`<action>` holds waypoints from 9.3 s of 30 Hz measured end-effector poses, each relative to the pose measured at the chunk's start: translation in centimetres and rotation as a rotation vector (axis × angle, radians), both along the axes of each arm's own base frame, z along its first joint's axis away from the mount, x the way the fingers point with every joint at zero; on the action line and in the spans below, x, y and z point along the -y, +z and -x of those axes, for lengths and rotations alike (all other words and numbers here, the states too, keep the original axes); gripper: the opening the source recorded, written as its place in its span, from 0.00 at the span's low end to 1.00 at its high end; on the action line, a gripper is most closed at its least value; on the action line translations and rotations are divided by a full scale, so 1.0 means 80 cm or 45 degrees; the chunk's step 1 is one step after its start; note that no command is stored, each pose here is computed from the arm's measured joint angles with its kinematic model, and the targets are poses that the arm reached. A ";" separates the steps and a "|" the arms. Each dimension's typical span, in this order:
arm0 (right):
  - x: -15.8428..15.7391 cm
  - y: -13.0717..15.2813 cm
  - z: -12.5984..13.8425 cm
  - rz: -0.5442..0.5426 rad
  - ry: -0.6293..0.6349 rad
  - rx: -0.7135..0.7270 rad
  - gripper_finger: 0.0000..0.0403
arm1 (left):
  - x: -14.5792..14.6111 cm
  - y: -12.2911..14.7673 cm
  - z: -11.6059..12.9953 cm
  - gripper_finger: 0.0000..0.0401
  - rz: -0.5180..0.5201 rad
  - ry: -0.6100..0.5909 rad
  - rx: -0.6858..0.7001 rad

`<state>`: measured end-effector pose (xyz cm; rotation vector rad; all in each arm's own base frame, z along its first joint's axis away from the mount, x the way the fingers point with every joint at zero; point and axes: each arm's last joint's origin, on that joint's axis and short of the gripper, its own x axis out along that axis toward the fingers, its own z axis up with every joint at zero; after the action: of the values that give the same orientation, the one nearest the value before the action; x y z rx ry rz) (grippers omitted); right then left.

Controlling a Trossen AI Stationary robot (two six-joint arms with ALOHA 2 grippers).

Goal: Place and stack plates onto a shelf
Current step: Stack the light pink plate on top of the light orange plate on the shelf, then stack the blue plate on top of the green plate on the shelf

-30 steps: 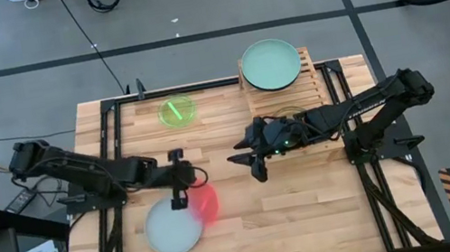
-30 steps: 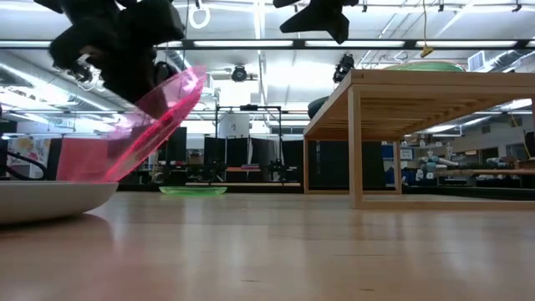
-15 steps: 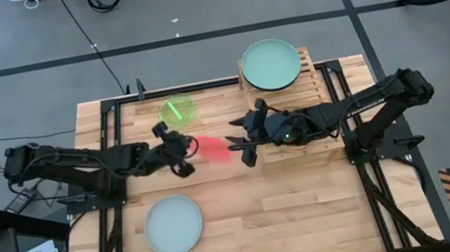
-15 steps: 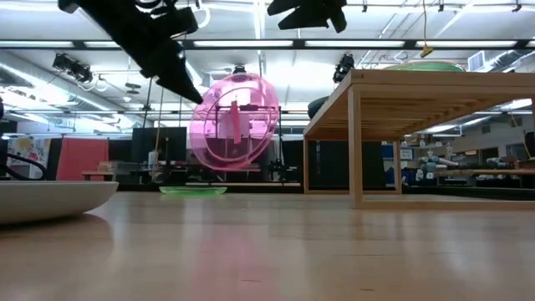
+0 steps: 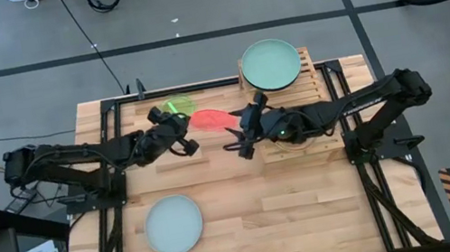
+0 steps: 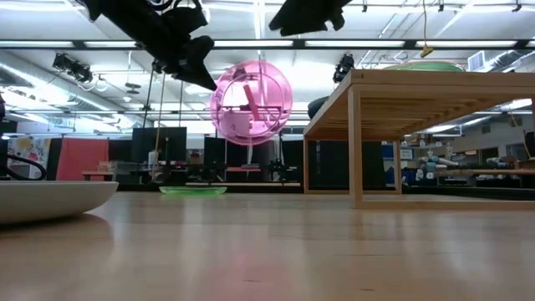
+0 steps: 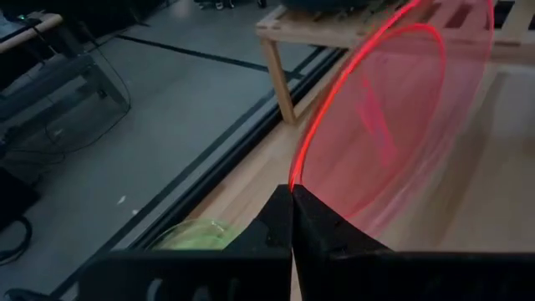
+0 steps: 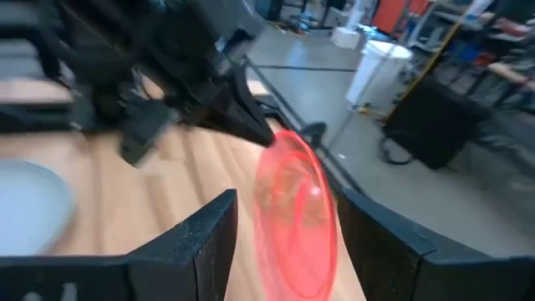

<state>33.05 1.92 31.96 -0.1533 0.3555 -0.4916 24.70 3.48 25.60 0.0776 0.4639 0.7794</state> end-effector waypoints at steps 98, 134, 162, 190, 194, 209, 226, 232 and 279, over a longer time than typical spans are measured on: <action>0.065 0.126 0.147 -0.068 -0.238 0.471 0.02 | 0.002 0.001 -0.003 0.35 0.061 -0.091 0.042; 0.051 0.055 0.237 -0.936 -0.213 -0.256 0.02 | 0.002 -0.002 -0.002 0.35 0.066 -0.089 0.004; 0.067 0.044 0.223 -0.869 -0.267 -0.376 0.06 | 0.002 -0.002 -0.002 0.35 0.066 -0.090 0.003; 0.067 0.044 0.224 -0.869 -0.266 -0.372 0.33 | 0.002 -0.002 -0.002 0.35 0.066 -0.090 0.003; 0.067 0.044 0.224 -0.869 -0.267 -0.372 0.36 | 0.002 -0.002 -0.002 0.35 0.066 -0.090 0.003; 0.043 0.012 0.161 -0.996 -0.105 -0.582 0.36 | 0.002 -0.002 -0.002 0.35 0.068 -0.089 0.005; 0.042 -0.015 0.135 -0.853 -0.097 -0.794 0.36 | 0.002 -0.002 -0.002 0.35 0.068 -0.089 0.004; 0.042 -0.008 0.143 -0.835 -0.102 -0.763 0.36 | 0.002 -0.002 -0.002 0.35 0.068 -0.088 0.001; -0.004 0.034 0.124 -0.733 0.209 -0.270 0.36 | 0.056 -0.062 0.064 0.35 0.992 -0.523 -0.857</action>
<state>23.11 2.27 34.72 0.3247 0.6719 -0.1958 19.55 -1.02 20.65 -0.2949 1.3175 0.1082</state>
